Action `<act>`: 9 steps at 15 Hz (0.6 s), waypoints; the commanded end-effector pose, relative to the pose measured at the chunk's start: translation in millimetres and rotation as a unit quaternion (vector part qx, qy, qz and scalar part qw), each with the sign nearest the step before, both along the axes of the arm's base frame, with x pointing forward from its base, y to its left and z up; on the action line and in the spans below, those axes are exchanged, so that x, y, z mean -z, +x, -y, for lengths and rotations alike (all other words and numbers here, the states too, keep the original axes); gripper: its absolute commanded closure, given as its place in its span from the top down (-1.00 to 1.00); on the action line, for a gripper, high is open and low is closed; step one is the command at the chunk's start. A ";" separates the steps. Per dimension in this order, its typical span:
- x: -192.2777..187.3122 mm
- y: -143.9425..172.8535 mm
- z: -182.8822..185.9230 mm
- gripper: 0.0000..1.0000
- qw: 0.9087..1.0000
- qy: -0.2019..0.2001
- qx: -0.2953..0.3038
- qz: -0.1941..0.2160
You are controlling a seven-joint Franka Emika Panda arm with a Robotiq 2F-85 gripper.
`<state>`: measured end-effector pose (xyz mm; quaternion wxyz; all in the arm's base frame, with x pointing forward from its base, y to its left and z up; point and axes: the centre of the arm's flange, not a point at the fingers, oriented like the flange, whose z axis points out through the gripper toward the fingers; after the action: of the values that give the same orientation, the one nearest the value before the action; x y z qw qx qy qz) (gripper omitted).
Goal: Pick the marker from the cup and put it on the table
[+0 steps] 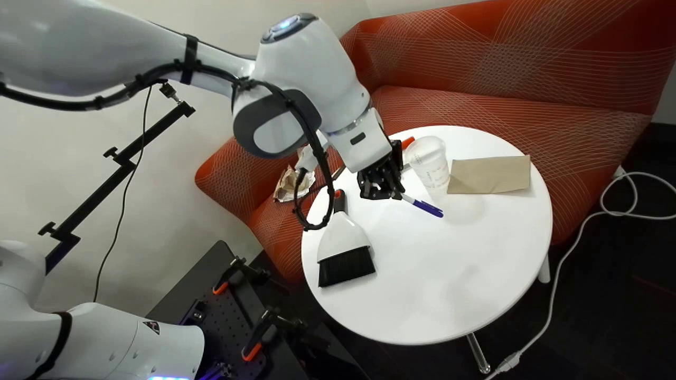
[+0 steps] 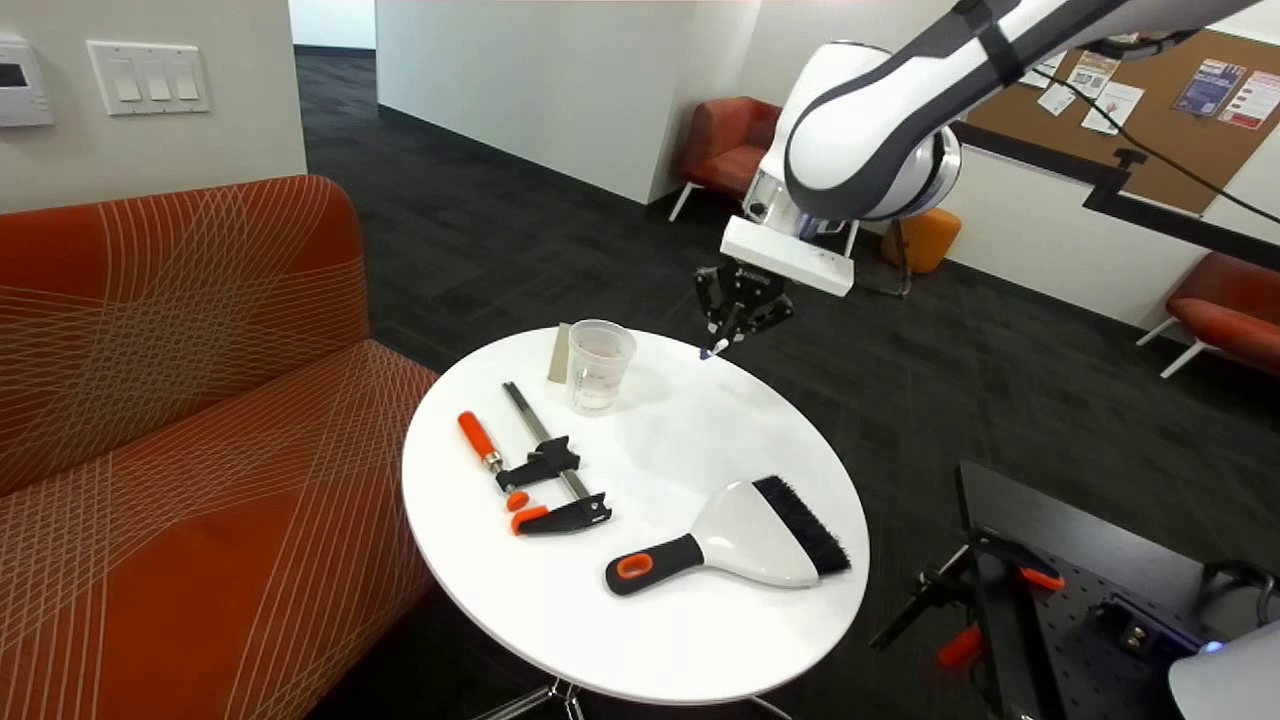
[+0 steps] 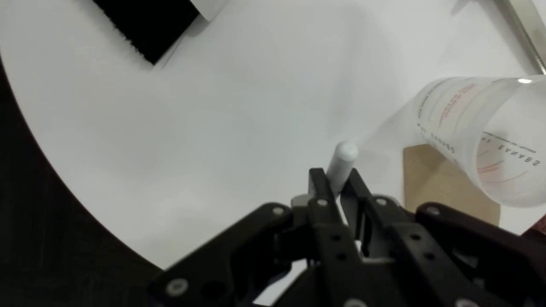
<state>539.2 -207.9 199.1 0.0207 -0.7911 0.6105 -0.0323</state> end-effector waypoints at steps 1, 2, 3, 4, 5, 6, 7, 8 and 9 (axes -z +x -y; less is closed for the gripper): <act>35.8 -0.4 -7.8 -0.94 1.000 -0.020 -0.004 0.000; 43.5 -0.9 -10.9 -0.94 1.000 -0.019 -0.007 -0.002; 50.7 -1.2 -14.1 -0.94 1.000 -0.021 -0.009 -0.005; 56.7 -1.5 -17.0 -0.94 1.000 -0.023 -0.012 -0.007; 61.1 -1.9 -20.7 -0.86 1.000 -0.025 -0.016 -0.009; 64.2 -2.3 -23.4 -0.24 0.999 -0.029 -0.016 -0.012; 64.7 -3.0 -26.1 -0.23 0.999 -0.030 -0.020 -0.014; 63.3 -3.6 -28.5 -0.09 0.999 -0.033 -0.021 -0.012; 59.2 -4.4 -30.2 0.04 0.999 -0.036 -0.022 -0.009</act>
<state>535.4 -184.1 131.8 -0.0080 -0.8060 0.5911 -0.0279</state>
